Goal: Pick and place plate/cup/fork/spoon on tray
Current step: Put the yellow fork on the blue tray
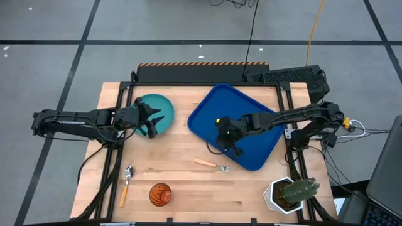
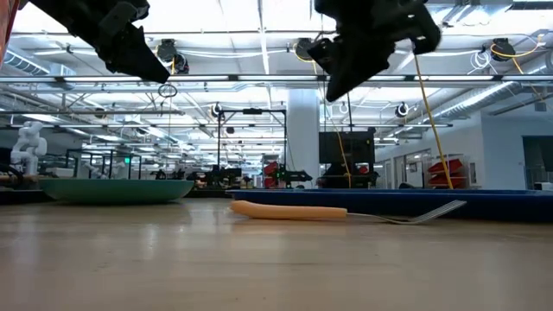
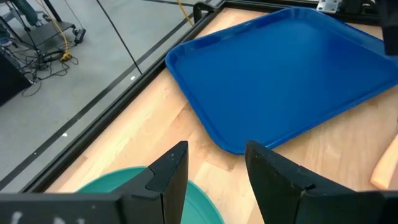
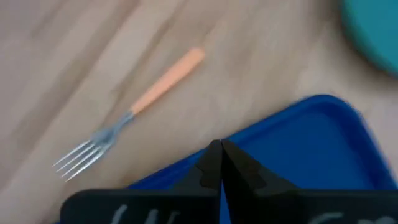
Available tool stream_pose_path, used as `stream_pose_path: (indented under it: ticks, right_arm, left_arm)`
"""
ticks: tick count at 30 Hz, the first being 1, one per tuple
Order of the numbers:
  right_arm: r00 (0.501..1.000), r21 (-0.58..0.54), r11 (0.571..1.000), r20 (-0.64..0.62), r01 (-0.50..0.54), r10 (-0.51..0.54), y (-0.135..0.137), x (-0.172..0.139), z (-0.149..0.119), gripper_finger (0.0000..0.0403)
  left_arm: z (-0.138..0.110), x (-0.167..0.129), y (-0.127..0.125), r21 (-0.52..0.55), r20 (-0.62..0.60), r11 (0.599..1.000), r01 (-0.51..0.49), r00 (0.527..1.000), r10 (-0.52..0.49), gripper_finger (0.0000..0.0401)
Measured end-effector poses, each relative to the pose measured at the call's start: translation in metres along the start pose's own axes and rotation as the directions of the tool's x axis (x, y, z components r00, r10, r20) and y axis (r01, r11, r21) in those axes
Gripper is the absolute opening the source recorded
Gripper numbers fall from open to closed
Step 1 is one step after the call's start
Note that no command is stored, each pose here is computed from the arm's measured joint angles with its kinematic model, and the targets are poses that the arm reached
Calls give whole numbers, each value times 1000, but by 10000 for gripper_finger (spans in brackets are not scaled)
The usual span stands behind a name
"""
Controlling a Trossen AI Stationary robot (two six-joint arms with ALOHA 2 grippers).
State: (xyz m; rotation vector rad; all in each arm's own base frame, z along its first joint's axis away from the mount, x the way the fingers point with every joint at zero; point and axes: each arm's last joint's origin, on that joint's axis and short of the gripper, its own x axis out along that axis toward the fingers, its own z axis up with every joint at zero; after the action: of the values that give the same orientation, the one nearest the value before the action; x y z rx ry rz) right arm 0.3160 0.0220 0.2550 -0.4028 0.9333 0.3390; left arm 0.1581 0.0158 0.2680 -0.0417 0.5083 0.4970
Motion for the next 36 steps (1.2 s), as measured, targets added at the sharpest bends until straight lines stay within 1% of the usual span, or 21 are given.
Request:
stream_pose_path:
  ticks: [3, 6, 8, 10, 13, 15, 17, 19, 21, 22, 25, 32, 36]
  right_arm:
    - [997, 76, 997, 70, 6, -11, 0, 4, 3, 2]
    - [985, 161, 983, 164, -86, 59, 6, 12, 3, 25]
    - [977, 247, 960, 199, -129, 81, 12, 18, 1, 55]
    - [977, 349, 925, 195, -153, 88, 17, 28, -4, 93]
    - [984, 503, 850, 155, -156, 89, 29, 40, -17, 153]
    - [980, 563, 807, 171, -179, 98, 35, 46, -19, 187]
    - [980, 614, 765, 166, -193, 113, 45, 51, -22, 208]
    - [981, 650, 737, 159, -187, 108, 52, 61, -24, 218]
    - [985, 655, 737, 144, -165, 92, 58, 66, -23, 219]
    - [987, 654, 740, 127, -159, 100, 61, 70, -24, 217]
    - [989, 638, 757, 124, -140, 79, 68, 83, -19, 204]
    - [993, 600, 792, 54, -115, 104, 79, 111, -20, 170]
    - [998, 572, 818, 26, -63, 59, 81, 120, -22, 153]
  left_arm:
    - [0, 0, 0, 0, 0, 1000, 0, 1000, 0, 163]
    - [0, 0, 0, 0, 0, 1000, 0, 1000, 0, 163]
    - [0, 0, 0, 1, 0, 1000, 1, 1000, -1, 163]
    - [0, 0, 0, 1, 0, 1000, 0, 1000, 0, 163]
    - [0, 0, 0, 1, 0, 1000, 1, 1000, -1, 163]
    - [0, 0, 0, 1, 0, 1000, 1, 1000, -1, 163]
    - [0, 0, 0, 1, 0, 1000, 1, 1000, -1, 163]
    - [0, 0, 0, 1, -1, 1000, 1, 1000, -1, 163]
    - [0, 0, 0, 1, 1, 1000, 1, 1000, -1, 163]
    - [0, 0, 0, -2, 3, 1000, 1, 1000, -1, 163]
    - [1, 0, 0, -16, 7, 1000, 2, 1000, -2, 163]
    - [2, -1, -2, -50, 24, 999, 18, 1000, -17, 163]
    - [3, -1, -2, -64, 26, 998, 22, 999, -20, 163]
